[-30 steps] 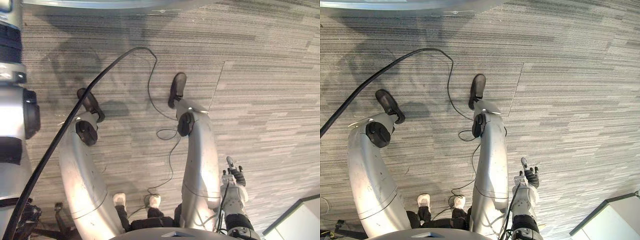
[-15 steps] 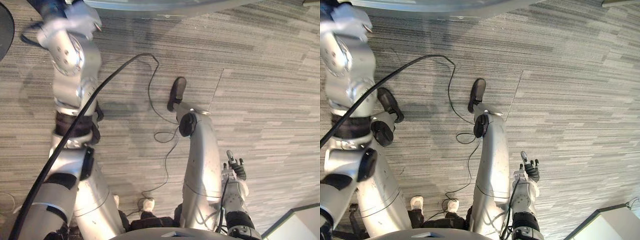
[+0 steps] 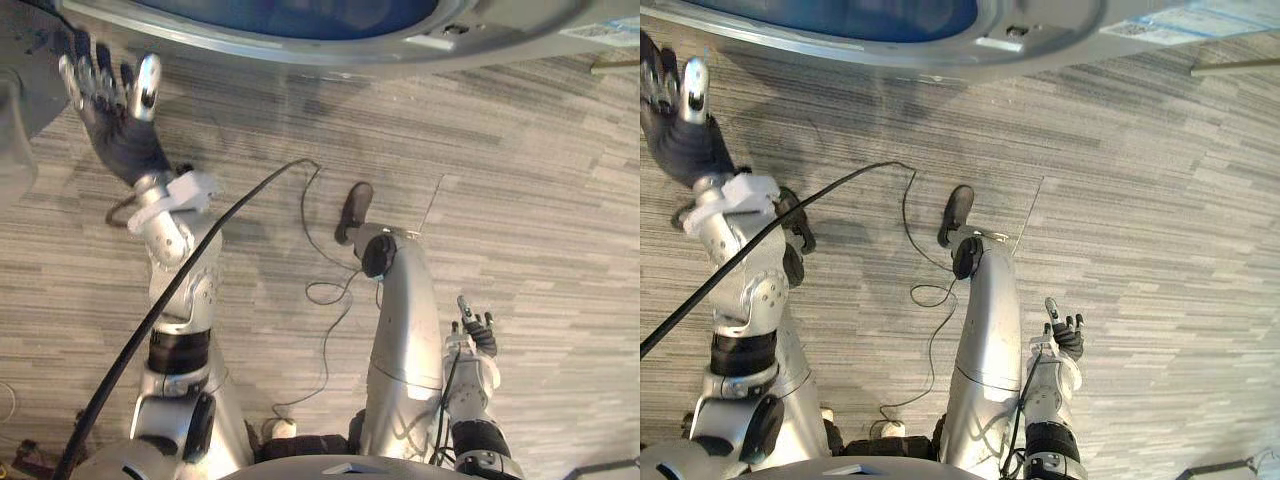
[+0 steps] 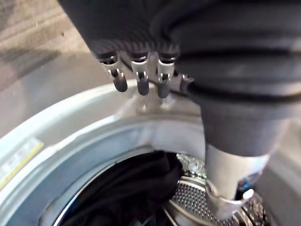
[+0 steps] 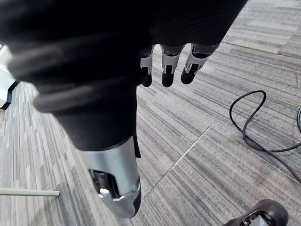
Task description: Pick up the laundry basket with both hands and put the clothes into the washing machine.
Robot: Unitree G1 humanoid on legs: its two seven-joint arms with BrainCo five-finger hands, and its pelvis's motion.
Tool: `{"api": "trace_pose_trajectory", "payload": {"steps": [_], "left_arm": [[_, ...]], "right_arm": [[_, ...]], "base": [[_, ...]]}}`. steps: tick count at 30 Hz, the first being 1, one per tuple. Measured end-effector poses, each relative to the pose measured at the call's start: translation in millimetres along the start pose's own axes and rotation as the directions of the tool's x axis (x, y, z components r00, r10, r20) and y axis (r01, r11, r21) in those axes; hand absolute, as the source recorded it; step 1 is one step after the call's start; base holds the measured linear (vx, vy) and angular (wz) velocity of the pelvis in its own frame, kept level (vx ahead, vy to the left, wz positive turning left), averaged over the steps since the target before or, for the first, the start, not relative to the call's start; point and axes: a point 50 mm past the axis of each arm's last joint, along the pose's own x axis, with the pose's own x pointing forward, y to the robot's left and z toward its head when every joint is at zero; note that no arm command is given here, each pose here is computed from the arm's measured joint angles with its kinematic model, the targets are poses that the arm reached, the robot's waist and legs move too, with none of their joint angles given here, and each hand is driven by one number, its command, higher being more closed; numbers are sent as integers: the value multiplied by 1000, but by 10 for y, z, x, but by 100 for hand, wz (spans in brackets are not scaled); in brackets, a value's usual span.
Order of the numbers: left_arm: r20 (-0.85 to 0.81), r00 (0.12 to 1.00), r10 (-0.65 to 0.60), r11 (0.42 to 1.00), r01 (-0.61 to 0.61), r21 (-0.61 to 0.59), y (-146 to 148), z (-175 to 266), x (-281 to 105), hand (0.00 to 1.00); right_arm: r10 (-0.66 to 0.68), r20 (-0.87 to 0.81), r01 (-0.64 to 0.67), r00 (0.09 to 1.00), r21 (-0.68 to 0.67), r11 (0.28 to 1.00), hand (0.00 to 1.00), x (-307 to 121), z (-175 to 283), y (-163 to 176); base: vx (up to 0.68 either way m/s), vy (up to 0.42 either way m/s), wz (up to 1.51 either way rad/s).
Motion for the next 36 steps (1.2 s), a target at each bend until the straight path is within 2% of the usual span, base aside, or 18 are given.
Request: {"api": "trace_pose_trajectory", "payload": {"steps": [5,10,14,17,19,20,22,23,25,30,36], "left_arm": [[-210,977,43,994,-21,105,432,-342,-315,0],[-429,889,162,963,-47,266,926,-764,-608,0],[-594,736,325,906,-62,418,1413,-1103,-969,0],[-672,630,389,858,18,514,1671,-1244,-1257,0],[-713,504,487,813,37,581,1940,-1305,-1589,0],[-713,470,520,798,32,602,2023,-1294,-1688,0],[-713,317,625,736,64,674,2327,-1202,-2110,0],[-707,286,647,722,72,689,2394,-1162,-2199,0],[-674,168,720,666,109,738,2599,-1003,-2546,0],[-616,29,787,616,19,788,2708,-833,-2954,0],[-630,30,776,630,-13,776,2677,-862,-2945,0]], "right_arm": [[-7,-11,7,1000,11,1000,0,-17,-43,-3],[-20,-23,20,1000,0,1000,0,-20,-76,-33],[-50,-54,48,997,-38,998,0,-27,-154,-113],[-90,-91,84,992,-66,994,0,-47,-233,-224],[-165,-138,152,977,-103,983,0,-135,-322,-480],[-191,-152,174,970,-114,978,0,-173,-353,-566],[-302,-206,270,931,-169,948,0,-354,-472,-919],[-325,-221,287,919,-187,939,0,-399,-503,-994],[-373,-261,300,891,-279,912,0,-519,-577,-1181],[-385,-287,253,877,-405,879,0,-599,-641,-1295],[-349,-351,149,869,-487,860,0,-523,-779,-1144]], "base": [[23,-28,29],[3,-59,21],[26,-60,15],[92,-27,6],[139,8,0],[160,2,0],[186,-12,6],[189,-25,6],[163,-20,3],[108,14,3],[-7,30,38]]}}
